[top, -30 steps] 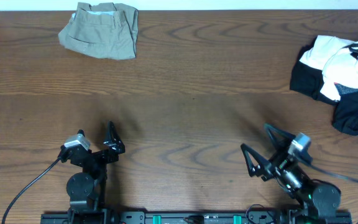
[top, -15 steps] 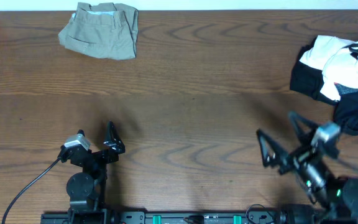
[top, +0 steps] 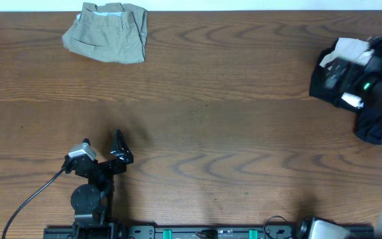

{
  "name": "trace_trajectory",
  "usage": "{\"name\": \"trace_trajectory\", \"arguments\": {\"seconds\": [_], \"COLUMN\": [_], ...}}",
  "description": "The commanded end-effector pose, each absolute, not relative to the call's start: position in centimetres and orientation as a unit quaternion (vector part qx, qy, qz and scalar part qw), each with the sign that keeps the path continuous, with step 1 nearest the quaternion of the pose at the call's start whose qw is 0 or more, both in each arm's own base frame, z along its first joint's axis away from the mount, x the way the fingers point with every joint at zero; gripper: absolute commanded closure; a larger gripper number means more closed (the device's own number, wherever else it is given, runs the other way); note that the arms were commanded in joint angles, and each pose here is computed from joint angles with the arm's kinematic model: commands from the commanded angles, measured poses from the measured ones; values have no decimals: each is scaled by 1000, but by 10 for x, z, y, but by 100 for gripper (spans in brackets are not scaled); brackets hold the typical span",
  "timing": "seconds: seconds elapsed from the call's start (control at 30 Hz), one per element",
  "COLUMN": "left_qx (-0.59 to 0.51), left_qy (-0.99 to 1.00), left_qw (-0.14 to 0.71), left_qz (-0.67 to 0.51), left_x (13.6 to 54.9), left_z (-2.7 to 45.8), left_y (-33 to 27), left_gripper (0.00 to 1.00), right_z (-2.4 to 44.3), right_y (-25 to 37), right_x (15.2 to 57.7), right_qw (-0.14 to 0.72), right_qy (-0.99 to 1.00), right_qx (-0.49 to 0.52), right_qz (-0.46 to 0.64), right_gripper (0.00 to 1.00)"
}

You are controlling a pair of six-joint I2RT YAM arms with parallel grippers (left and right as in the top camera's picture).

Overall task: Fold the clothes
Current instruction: 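Reach the right gripper to the clothes pile and grasp the white shirt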

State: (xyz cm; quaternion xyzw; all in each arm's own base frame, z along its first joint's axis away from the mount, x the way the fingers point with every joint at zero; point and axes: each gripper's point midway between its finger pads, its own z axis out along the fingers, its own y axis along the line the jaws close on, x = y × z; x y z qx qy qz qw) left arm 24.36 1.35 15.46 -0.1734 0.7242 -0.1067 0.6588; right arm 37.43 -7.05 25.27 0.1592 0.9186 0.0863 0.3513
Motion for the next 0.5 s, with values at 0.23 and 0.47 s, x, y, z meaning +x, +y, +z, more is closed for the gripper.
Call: {"name": "trace_trajectory", "arguments": {"seconds": [0.23, 0.47], "left_qx": [-178, -178], "left_qy": [738, 738], "left_qw": [645, 645], "left_qz": [-88, -88], "left_x": [243, 243], "left_z": [137, 137], "left_y": [18, 18], "left_gripper": [2, 2], "right_z": [227, 171], "right_y": [-170, -254], "right_x": [427, 422], "right_qw": [351, 320], "right_qy": [904, 896], "right_qx": [232, 308], "right_qz": [83, -4], "right_gripper": [1, 1]}}
